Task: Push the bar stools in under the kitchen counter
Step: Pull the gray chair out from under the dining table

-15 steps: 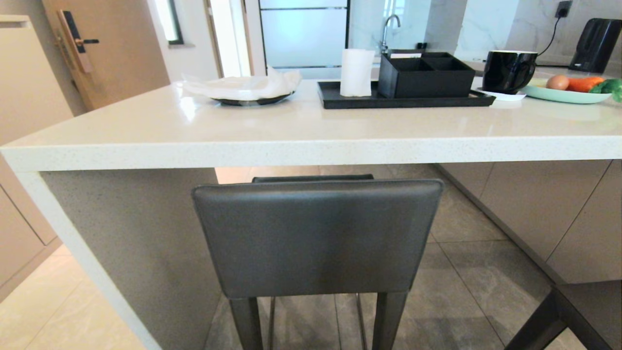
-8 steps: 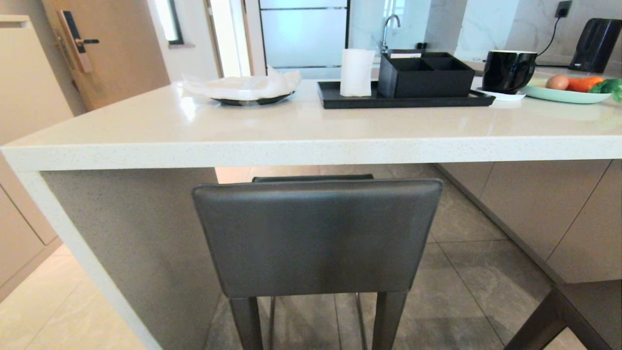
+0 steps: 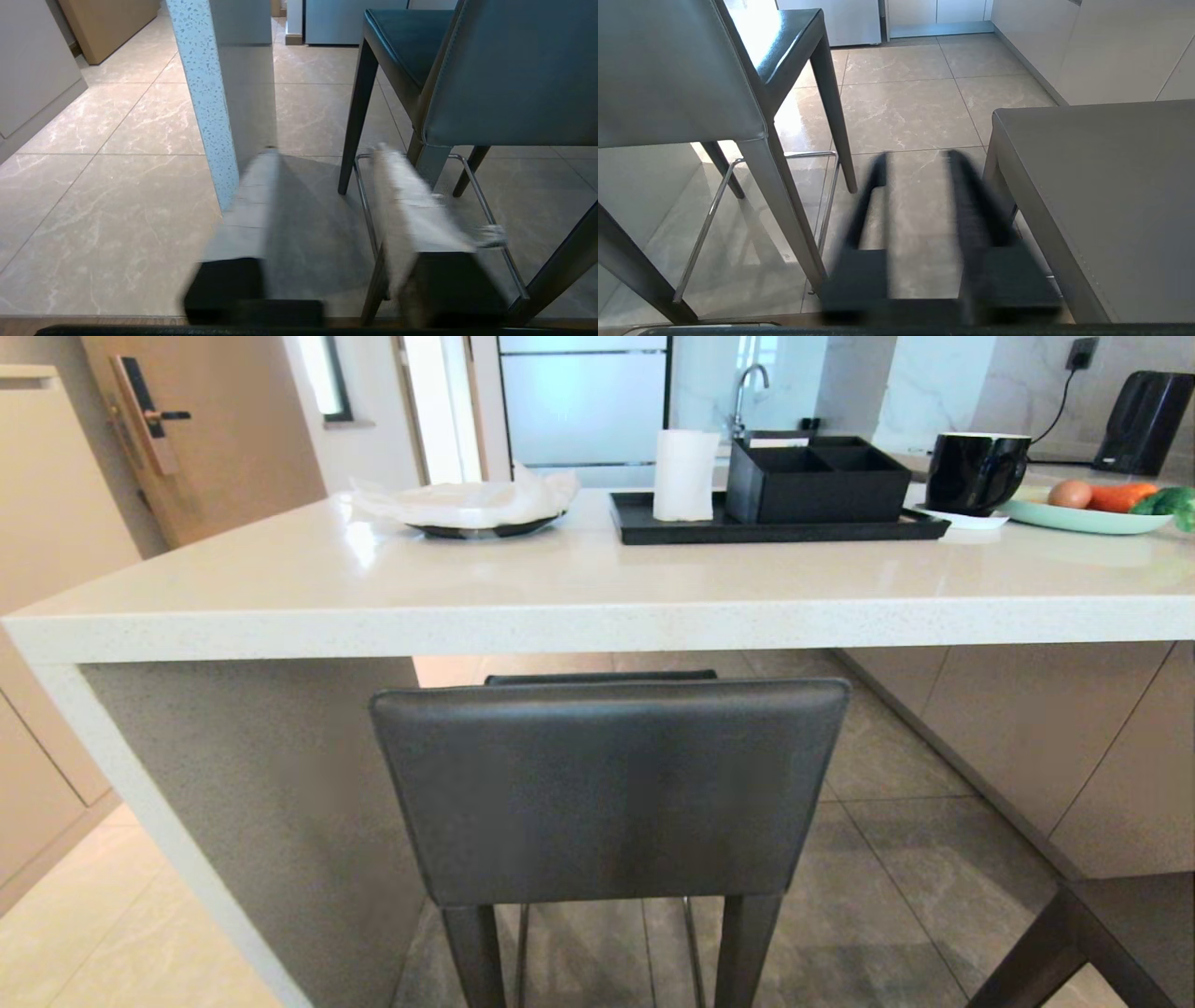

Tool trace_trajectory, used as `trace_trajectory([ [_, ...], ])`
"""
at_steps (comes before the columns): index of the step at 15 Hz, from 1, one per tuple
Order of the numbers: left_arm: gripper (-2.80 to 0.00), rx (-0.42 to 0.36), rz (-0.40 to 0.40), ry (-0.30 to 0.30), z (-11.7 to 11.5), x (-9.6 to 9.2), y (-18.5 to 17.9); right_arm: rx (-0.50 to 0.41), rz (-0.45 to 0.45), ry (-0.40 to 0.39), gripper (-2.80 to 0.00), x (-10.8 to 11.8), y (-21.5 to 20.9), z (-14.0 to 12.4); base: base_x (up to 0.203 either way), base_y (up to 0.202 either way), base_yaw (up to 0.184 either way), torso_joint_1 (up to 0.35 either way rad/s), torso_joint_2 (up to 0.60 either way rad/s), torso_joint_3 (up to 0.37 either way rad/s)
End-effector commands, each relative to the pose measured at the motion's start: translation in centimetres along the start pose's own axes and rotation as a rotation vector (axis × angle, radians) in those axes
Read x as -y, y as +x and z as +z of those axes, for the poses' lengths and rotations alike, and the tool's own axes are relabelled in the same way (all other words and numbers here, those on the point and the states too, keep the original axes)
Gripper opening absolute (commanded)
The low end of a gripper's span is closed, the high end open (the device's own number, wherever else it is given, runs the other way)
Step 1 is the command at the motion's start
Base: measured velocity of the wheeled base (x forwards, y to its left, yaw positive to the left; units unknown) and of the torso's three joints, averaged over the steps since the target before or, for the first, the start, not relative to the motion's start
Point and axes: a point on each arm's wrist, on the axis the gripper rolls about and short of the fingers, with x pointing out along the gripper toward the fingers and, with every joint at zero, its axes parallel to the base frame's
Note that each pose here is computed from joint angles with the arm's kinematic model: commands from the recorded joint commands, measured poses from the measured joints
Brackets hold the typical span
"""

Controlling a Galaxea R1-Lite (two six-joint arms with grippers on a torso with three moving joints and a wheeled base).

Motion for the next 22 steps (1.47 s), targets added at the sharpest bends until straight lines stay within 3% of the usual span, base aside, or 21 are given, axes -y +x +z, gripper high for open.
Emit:
trace_trajectory([
  [1, 0.0, 0.0, 0.003, -0.002, 0.02, 0.0, 0.01, -0.002, 0.001, 0.0, 0.0, 0.0, 0.02, -0.04, 0.0, 0.0, 0.0, 0.0, 0.0, 0.0],
  [20, 0.0, -0.006, 0.002, 0.003, -0.02, 0.01, 0.0, -0.002, 0.001, -0.007, 0.0, 0.0, 0.01, -0.01, 0.0, 0.0, 0.0, 0.0, 0.0, 0.0],
  [22, 0.0, 0.004, 0.004, 0.004, 0.26, 0.01, -0.09, 0.005, 0.003, -0.028, 0.0, -0.02, -0.21, 0.94, 0.0, 0.0, 0.0, 0.0, 0.0, 0.0],
])
